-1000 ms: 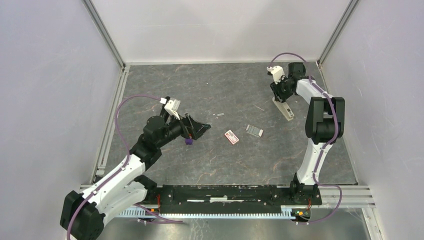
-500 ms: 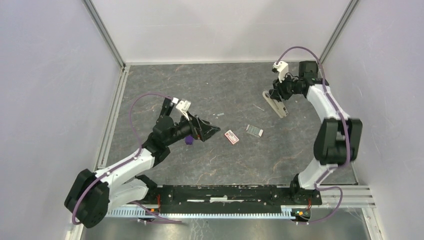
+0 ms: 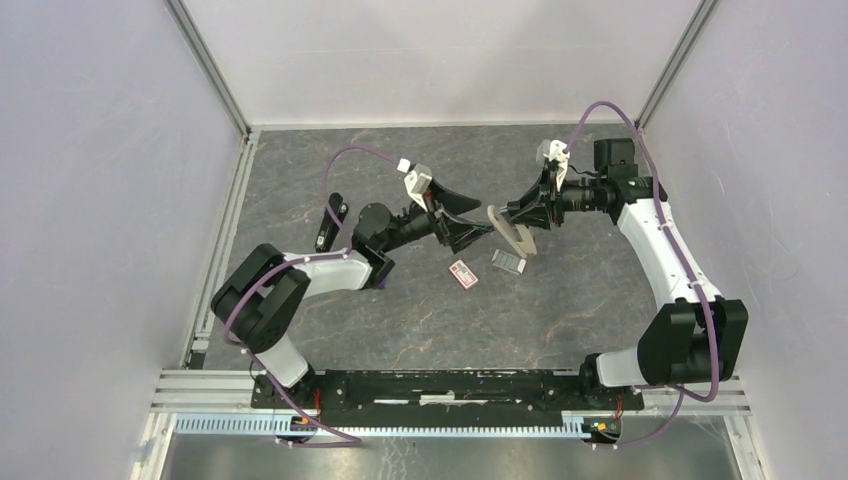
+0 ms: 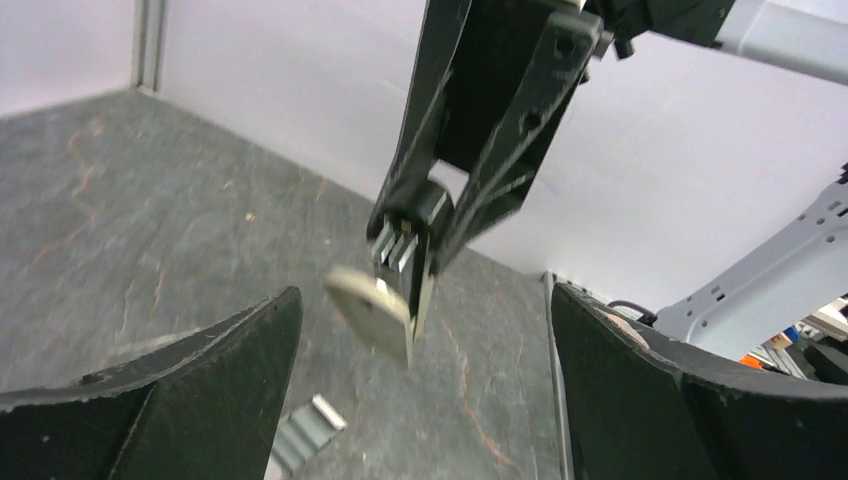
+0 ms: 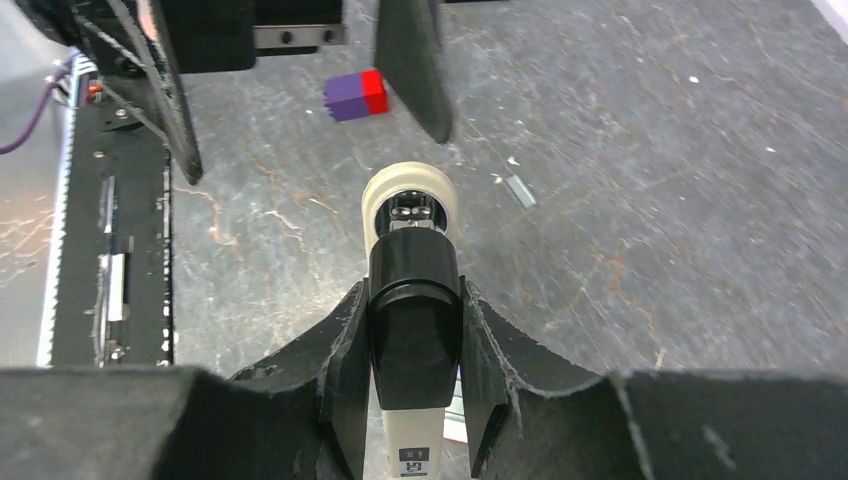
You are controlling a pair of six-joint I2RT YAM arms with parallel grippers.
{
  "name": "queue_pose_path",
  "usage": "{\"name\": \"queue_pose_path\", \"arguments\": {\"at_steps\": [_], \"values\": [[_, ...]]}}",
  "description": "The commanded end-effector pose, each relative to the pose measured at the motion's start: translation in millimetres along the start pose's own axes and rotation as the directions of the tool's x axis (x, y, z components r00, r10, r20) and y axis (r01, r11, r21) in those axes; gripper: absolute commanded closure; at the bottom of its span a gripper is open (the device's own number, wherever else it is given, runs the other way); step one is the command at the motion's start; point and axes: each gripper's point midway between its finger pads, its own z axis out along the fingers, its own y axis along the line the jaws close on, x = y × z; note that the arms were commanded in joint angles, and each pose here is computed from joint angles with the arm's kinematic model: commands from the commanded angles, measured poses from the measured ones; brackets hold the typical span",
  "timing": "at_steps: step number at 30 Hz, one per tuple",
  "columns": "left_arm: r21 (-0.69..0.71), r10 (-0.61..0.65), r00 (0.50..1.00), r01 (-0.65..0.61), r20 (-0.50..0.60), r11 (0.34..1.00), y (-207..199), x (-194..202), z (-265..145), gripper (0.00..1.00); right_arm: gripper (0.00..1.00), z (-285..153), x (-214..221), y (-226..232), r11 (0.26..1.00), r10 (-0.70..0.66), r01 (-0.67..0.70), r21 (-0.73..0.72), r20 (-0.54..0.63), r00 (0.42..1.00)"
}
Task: Unload the staples from the stapler
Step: Unload the staple at the center of the board.
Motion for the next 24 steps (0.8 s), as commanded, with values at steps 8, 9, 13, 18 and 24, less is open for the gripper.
{"name": "queue_pose_path", "arguments": {"at_steps": [8,9,13,18,24], "values": [[0.253,0.081,0.994,-0.095,0.067,0.963,-40.5,-19.0,29.6,0.16,1.00,-1.7,-41.6,43.4,0.979,-0.095,0.121,-0.162,0.162,0.982],[0.271,0.079,0.995,-0.091,0.056,0.958,-43.4,-17.0,29.9,0.19,1.00,-1.6,-42.4,44.0,0.979,-0.090,0.118,-0.168,0.166,0.982],[0.294,0.073,0.997,-0.079,0.032,0.953,-45.8,-11.5,28.9,0.30,1.00,-2.6,-48.5,44.7,0.977,-0.090,0.122,-0.176,0.179,0.980],[0.279,0.067,0.998,-0.065,0.002,0.958,-40.6,-1.7,27.2,0.70,1.00,-3.8,-56.3,45.5,0.975,-0.087,0.124,-0.187,0.197,0.977],[0.157,0.073,0.997,-0.078,0.041,0.984,-14.6,-7.2,8.7,0.98,1.00,-29.1,-80.0,34.7,0.983,-0.102,0.135,-0.124,0.244,0.965]]}}
